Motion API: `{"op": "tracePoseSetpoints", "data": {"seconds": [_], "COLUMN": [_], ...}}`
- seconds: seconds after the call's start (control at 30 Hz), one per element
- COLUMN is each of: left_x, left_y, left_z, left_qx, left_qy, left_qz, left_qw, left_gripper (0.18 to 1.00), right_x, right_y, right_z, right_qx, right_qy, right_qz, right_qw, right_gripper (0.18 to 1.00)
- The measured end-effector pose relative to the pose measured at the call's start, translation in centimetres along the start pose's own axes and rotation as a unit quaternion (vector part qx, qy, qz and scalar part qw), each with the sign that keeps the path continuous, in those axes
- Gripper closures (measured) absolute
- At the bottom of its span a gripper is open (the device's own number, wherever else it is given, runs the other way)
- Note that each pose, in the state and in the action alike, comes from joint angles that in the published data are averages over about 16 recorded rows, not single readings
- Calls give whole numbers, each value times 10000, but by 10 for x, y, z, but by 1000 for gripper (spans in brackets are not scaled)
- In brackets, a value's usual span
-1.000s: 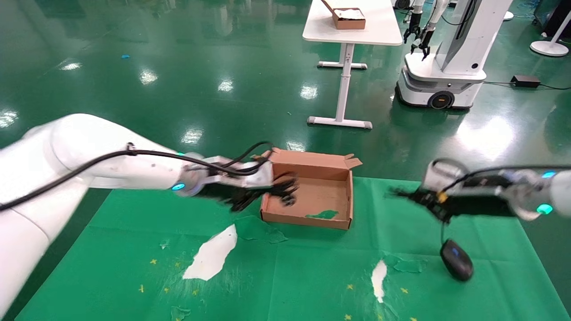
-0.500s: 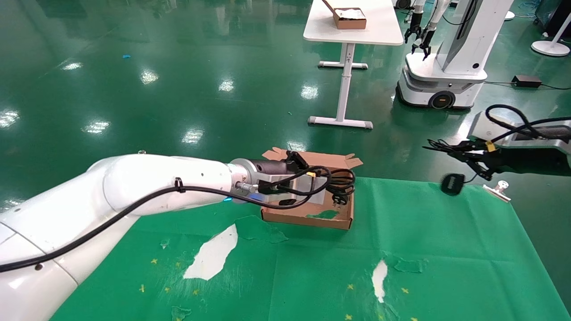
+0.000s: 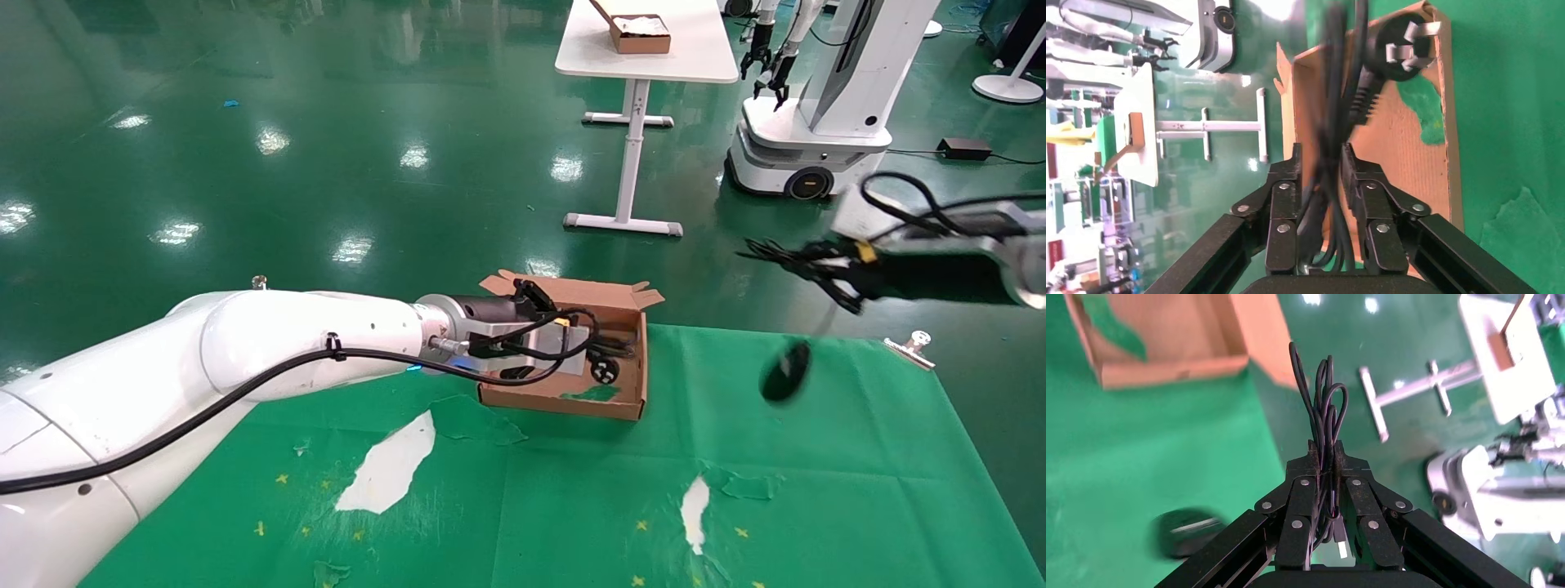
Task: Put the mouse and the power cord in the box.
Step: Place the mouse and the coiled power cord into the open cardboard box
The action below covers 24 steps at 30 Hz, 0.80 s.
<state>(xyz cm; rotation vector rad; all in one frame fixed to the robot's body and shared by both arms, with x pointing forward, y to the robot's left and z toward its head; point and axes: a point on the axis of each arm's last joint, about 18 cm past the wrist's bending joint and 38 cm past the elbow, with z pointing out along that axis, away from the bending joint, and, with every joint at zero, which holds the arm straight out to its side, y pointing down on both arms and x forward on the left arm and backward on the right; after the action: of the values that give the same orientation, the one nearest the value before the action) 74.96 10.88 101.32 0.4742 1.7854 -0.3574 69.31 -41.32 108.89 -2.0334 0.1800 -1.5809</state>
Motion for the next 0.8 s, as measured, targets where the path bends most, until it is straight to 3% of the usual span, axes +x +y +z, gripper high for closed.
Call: {"op": "tracePoseSetpoints", "data": {"seconds": [0.2, 0.4, 0.6, 0.8], "left_x": [-5, -15, -25, -27], "left_y": [33, 90, 139, 161], "left_z": [-5, -29, -65, -91], "left_qx": [-482, -1368, -2175, -2607], "left_qy": [-18, 70, 210, 357], "left_qz": [-325, -674, -940, -1100], "left_qw": [9983, 9883, 9713, 9585], "left_gripper": [809, 708, 576, 442], "right_x": [11, 13, -3, -33], "right_y": [-31, -60, -90, -120], "right_z": [10, 25, 49, 81], "right_qx": [324, 620, 948, 1247], "right_qy": [199, 319, 214, 16], "right_qz": [-179, -358, -489, -586], "right_qw": [9991, 9969, 9941, 9905], "right_gripper": [963, 963, 963, 963]}}
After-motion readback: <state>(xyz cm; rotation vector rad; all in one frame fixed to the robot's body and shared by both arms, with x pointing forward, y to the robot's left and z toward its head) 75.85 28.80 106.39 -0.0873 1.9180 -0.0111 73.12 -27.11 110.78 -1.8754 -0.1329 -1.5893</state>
